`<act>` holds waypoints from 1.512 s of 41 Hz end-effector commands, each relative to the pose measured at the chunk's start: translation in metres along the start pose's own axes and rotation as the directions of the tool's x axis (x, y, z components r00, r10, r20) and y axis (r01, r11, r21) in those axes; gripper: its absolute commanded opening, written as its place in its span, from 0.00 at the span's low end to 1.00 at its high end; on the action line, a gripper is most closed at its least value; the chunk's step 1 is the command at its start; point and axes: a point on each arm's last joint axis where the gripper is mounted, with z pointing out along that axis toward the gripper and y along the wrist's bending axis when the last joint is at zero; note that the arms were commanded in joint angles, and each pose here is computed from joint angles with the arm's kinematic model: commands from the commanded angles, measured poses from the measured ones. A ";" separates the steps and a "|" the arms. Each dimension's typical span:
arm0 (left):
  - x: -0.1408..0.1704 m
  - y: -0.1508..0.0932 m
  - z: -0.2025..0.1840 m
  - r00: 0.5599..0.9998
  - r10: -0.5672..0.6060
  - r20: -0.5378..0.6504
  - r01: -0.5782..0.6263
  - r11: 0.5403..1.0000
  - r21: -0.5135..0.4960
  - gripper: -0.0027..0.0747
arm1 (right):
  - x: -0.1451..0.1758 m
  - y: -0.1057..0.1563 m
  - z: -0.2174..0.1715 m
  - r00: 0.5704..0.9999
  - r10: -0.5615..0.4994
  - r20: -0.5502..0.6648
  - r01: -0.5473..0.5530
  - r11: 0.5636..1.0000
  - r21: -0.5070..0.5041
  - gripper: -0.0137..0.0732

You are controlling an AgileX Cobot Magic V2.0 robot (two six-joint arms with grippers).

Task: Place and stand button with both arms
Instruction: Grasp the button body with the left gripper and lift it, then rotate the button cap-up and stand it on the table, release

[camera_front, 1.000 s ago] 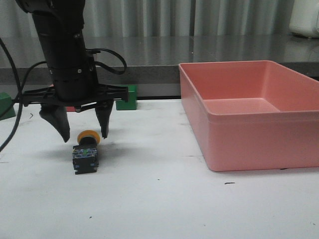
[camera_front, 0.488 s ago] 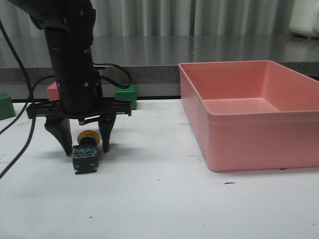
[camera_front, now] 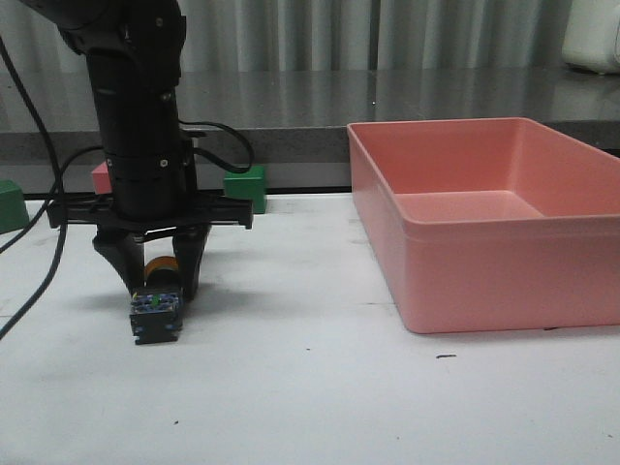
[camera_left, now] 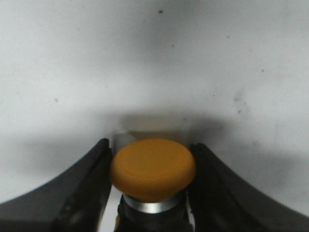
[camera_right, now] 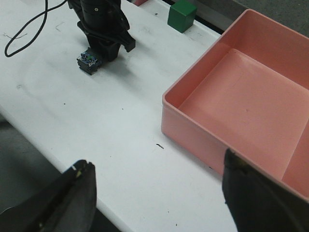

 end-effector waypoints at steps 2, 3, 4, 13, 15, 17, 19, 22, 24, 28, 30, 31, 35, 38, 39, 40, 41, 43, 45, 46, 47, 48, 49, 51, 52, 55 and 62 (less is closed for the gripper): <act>-0.001 0.003 -0.051 0.995 0.061 0.083 -0.065 0.997 0.040 0.40 | -0.011 -0.002 -0.005 0.996 -0.007 0.086 0.006 1.000 0.013 0.80; -0.002 0.005 -0.055 0.993 0.070 0.091 -0.074 0.997 0.039 0.40 | -0.011 -0.002 -0.005 0.996 -0.007 0.086 0.006 1.000 0.013 0.80; -0.002 0.007 -0.059 0.992 0.077 0.098 -0.081 0.996 0.040 0.40 | -0.011 -0.002 -0.005 0.996 -0.007 0.086 0.006 1.000 0.013 0.80; -0.007 0.033 -0.114 0.950 0.112 0.292 -0.145 0.985 0.094 0.40 | -0.011 -0.002 -0.005 0.996 -0.007 0.086 0.006 1.000 0.013 0.80; -0.005 0.039 -0.126 0.927 0.115 0.358 -0.162 0.981 0.106 0.40 | -0.011 -0.002 -0.005 0.996 -0.007 0.086 0.006 1.000 0.013 0.80; 0.001 0.046 -0.136 0.900 0.107 0.422 -0.171 0.978 0.117 0.40 | -0.011 -0.002 -0.005 0.996 -0.007 0.086 0.006 1.000 0.013 0.80; 0.006 0.053 -0.144 0.872 0.104 0.478 -0.184 0.975 0.122 0.40 | -0.011 -0.002 -0.005 0.996 -0.007 0.086 0.006 1.000 0.013 0.80; 0.019 0.061 -0.153 0.811 0.094 0.578 -0.208 0.969 0.134 0.40 | -0.011 -0.002 -0.005 0.996 -0.007 0.086 0.006 1.000 0.013 0.80; 0.028 0.067 -0.154 0.759 0.091 0.645 -0.231 0.963 0.136 0.40 | -0.011 -0.002 -0.005 0.996 -0.007 0.086 0.006 1.000 0.013 0.80; 0.051 0.077 -0.160 0.635 0.081 0.769 -0.277 0.952 0.128 0.40 | -0.011 -0.002 -0.005 0.996 -0.007 0.086 0.006 1.000 0.013 0.80; 0.062 0.081 -0.156 0.582 0.077 0.810 -0.296 0.947 0.122 0.40 | -0.011 -0.002 -0.005 0.996 -0.007 0.086 0.006 1.000 0.013 0.80; 0.068 0.083 -0.157 0.552 0.076 0.830 -0.306 0.945 0.117 0.40 | -0.011 -0.002 -0.005 0.996 -0.007 0.086 0.006 1.000 0.013 0.80; 0.087 0.093 -0.145 0.459 0.047 0.887 -0.320 0.940 0.116 0.40 | -0.011 -0.002 -0.005 0.996 -0.007 0.086 0.006 1.000 0.013 0.80; 0.097 0.099 -0.134 0.401 0.025 0.916 -0.324 0.939 0.116 0.40 | -0.011 -0.002 -0.005 0.996 -0.007 0.086 0.006 1.000 0.013 0.80; 0.101 0.101 -0.128 0.386 0.022 0.922 -0.327 0.938 0.114 0.40 | -0.011 -0.002 -0.005 0.996 -0.007 0.086 0.006 1.000 0.013 0.80; 0.103 0.102 -0.126 0.344 0.015 0.939 -0.337 0.935 0.109 0.40 | -0.011 -0.002 -0.005 0.996 -0.007 0.086 0.006 1.000 0.013 0.80; 0.107 0.104 -0.122 0.308 0.007 0.951 -0.347 0.932 0.105 0.40 | -0.011 -0.002 -0.005 0.996 -0.007 0.086 0.006 1.000 0.013 0.80; 0.113 0.106 -0.117 0.250 -0.008 0.968 -0.363 0.926 0.101 0.40 | -0.011 -0.002 -0.005 0.996 -0.007 0.086 0.006 1.000 0.013 0.80; 0.120 0.109 -0.111 0.192 -0.038 0.981 -0.368 0.923 0.108 0.40 | -0.011 -0.002 -0.005 0.996 -0.007 0.086 0.006 1.000 0.013 0.80; 0.122 0.111 -0.108 0.174 -0.048 0.984 -0.367 0.924 0.110 0.40 | -0.011 -0.002 -0.005 0.996 -0.007 0.086 0.006 1.000 0.013 0.80; 0.125 0.113 -0.106 0.149 -0.061 0.987 -0.368 0.923 0.112 0.40 | -0.011 -0.002 -0.005 0.996 -0.007 0.086 0.006 1.000 0.013 0.80; 0.126 0.114 -0.102 0.140 -0.067 0.988 -0.367 0.923 0.115 0.40 | -0.011 -0.002 -0.005 0.996 -0.007 0.086 0.006 1.000 0.013 0.80; 0.127 0.116 -0.100 0.121 -0.077 0.990 -0.365 0.923 0.117 0.40 | -0.011 -0.002 -0.005 0.996 -0.007 0.086 0.006 1.000 0.013 0.80; 0.128 0.118 -0.094 0.102 -0.089 0.991 -0.363 0.924 0.120 0.40 | -0.011 -0.002 -0.005 0.996 -0.007 0.086 0.006 1.000 0.013 0.80; 0.128 0.119 -0.093 0.084 -0.098 0.992 -0.361 0.925 0.122 0.40 | -0.011 -0.002 -0.005 0.996 -0.007 0.086 0.006 1.000 0.013 0.80; 0.125 0.121 -0.084 0.063 -0.113 0.992 -0.355 0.926 0.128 0.40 | -0.011 -0.002 -0.005 0.996 -0.007 0.086 0.006 1.000 0.013 0.80; 0.116 0.120 -0.061 0.035 -0.141 0.989 -0.354 0.924 0.144 0.40 | -0.011 -0.002 -0.005 0.996 -0.007 0.086 0.006 1.000 0.013 0.80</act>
